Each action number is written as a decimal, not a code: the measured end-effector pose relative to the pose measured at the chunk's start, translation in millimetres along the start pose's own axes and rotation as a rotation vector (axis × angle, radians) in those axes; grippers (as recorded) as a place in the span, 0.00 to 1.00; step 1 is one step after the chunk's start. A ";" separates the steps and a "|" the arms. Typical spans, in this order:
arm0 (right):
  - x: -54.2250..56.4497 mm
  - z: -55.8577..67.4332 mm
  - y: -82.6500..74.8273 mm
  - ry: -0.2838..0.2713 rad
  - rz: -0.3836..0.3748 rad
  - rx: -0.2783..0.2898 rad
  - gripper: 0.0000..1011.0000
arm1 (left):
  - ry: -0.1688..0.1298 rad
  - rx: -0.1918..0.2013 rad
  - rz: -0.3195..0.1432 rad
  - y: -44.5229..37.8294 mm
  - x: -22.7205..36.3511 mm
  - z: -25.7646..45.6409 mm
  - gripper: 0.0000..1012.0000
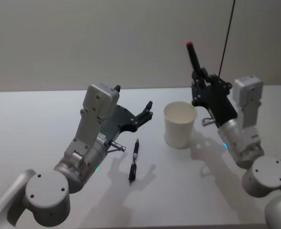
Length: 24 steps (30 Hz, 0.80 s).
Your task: Place the pen into the pen holder.
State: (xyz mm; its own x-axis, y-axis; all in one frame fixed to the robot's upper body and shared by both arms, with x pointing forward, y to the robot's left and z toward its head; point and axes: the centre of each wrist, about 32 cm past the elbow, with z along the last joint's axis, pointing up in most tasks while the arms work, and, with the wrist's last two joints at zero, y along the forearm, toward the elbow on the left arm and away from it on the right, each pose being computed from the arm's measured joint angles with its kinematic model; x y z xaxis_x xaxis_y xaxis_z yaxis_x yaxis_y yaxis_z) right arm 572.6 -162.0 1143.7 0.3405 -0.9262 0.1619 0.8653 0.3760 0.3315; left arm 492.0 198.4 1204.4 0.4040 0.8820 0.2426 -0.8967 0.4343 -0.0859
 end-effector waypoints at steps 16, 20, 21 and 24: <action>-4.2 -26.0 22.2 0.004 0.091 -0.036 0.18 | 0.000 0.000 0.000 0.0 0.0 0.0 0.99; -6.9 -33.4 28.1 0.012 0.113 -0.051 0.18 | 0.000 0.000 0.000 0.0 0.0 0.0 0.99; -7.3 -34.4 28.9 0.013 0.116 -0.053 0.18 | 0.000 0.000 0.000 0.0 0.0 0.0 0.99; -8.7 -38.4 31.9 0.017 0.127 -0.061 0.18 | 0.000 0.000 0.000 0.0 0.0 0.0 0.99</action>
State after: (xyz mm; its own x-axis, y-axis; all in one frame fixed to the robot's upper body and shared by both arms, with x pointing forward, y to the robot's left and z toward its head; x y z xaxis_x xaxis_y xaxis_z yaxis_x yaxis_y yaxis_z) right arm 611.4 -143.0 1117.2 0.4543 -0.8718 0.1834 0.8355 0.4883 0.2520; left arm 492.0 198.4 1204.4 0.4040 0.8820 0.2425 -0.8967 0.4343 -0.0859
